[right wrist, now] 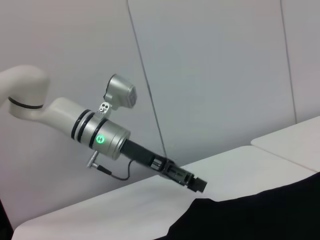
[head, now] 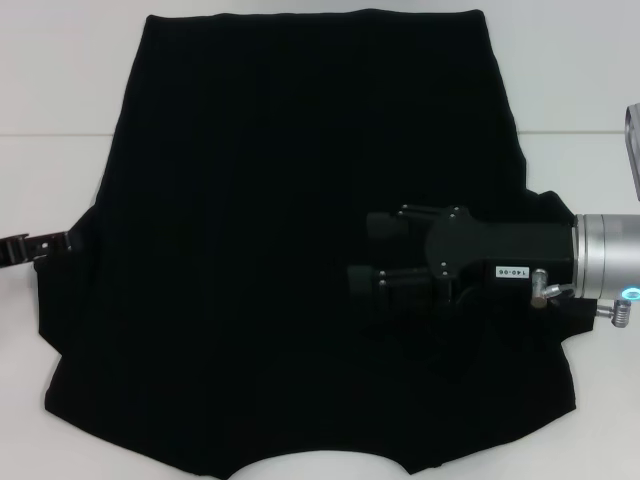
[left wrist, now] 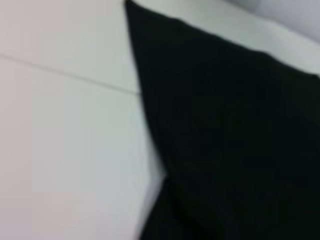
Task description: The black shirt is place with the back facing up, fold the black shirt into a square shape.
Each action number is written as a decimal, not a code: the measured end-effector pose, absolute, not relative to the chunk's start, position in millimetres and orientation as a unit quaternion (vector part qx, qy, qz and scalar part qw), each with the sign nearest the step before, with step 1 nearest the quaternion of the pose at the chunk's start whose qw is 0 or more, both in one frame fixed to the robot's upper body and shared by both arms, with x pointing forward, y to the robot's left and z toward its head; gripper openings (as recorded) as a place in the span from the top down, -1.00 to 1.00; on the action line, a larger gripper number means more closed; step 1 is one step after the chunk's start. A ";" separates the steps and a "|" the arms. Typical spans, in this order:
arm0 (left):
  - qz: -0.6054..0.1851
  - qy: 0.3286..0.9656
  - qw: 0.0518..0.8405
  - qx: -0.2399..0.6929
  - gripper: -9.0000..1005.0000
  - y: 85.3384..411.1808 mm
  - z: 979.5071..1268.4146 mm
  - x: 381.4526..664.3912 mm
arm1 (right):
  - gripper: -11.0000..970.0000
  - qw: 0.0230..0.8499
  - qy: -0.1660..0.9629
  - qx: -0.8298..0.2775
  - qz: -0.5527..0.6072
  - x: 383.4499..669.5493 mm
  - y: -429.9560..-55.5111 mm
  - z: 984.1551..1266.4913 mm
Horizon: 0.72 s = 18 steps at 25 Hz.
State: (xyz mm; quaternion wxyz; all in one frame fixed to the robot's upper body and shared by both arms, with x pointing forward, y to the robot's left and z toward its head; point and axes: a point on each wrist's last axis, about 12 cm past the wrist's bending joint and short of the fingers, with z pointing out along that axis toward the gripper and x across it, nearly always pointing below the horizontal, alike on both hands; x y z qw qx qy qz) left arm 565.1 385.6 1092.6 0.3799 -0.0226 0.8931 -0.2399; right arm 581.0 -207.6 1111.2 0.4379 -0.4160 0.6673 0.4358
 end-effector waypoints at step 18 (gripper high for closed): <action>-0.202 0.917 0.344 -0.024 -0.58 379.7 1073.5 567.1 | -0.85 0.440 0.668 -0.415 0.433 583.3 -206.9 1113.0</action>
